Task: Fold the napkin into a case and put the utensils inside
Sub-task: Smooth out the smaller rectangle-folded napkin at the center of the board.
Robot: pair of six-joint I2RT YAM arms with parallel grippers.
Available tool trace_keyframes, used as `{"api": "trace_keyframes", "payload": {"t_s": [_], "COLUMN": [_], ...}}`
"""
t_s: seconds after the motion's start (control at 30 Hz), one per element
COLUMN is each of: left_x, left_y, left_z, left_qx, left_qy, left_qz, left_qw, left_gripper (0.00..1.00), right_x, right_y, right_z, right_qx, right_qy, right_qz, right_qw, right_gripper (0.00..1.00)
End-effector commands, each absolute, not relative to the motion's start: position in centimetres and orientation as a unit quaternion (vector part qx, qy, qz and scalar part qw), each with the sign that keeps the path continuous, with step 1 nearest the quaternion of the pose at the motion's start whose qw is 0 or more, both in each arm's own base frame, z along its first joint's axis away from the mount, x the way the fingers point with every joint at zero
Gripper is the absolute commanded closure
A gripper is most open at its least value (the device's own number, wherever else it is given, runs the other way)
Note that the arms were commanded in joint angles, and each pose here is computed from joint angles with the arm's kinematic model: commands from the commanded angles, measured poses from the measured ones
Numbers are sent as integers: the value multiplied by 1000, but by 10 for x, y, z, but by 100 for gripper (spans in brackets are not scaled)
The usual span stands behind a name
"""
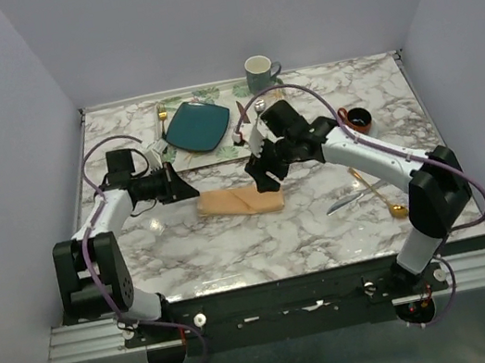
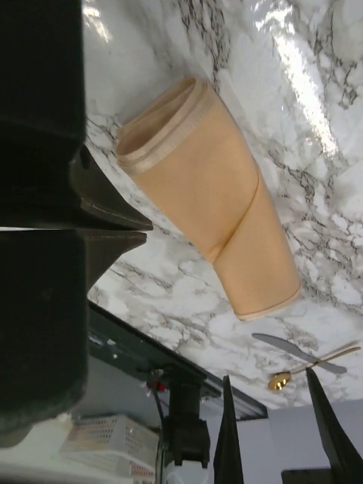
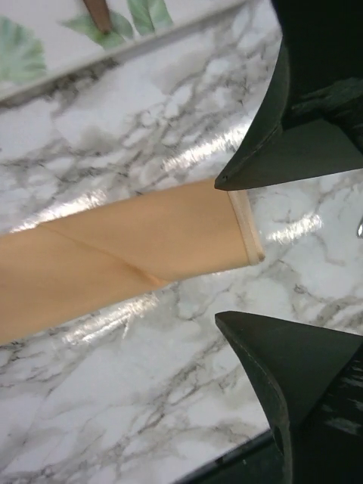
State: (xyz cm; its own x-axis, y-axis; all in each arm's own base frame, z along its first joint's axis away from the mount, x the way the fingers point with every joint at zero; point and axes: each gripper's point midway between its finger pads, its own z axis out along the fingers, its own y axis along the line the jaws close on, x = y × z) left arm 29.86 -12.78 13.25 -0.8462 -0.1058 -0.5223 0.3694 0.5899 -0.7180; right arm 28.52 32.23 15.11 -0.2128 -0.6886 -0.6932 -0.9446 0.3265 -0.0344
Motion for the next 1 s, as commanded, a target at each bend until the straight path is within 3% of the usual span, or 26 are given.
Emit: {"api": "trace_keyframes", "payload": {"t_s": [0.0,0.23,0.63,0.77,0.87,0.97], "left_x": [301,296,292,291,289,279], "left_y": [-156,-171,-164,-161,-150,-134], "left_z": [126,78,19,60,93,102], "left_qx": [92,69,55,138,216,251], "left_qy": [831,846,871,856,853,869], "left_qz": [-503,-507,-481,-479,-427,-361], "left_qw": [220,148,84,138,208,226], "left_gripper": [93,100,99,71,62,62], "right_x": [226,235,228,233,242,268], "right_y": [303,295,286,291,288,284], "right_z": [114,63,25,71,105,115], "right_qx": [-453,-382,-315,-351,-382,-402], "right_qy": [812,843,855,834,826,834], "right_qz": [354,379,410,425,412,368], "right_qw": [98,25,-47,-6,38,87], "right_gripper": [28,35,39,37,34,28]}}
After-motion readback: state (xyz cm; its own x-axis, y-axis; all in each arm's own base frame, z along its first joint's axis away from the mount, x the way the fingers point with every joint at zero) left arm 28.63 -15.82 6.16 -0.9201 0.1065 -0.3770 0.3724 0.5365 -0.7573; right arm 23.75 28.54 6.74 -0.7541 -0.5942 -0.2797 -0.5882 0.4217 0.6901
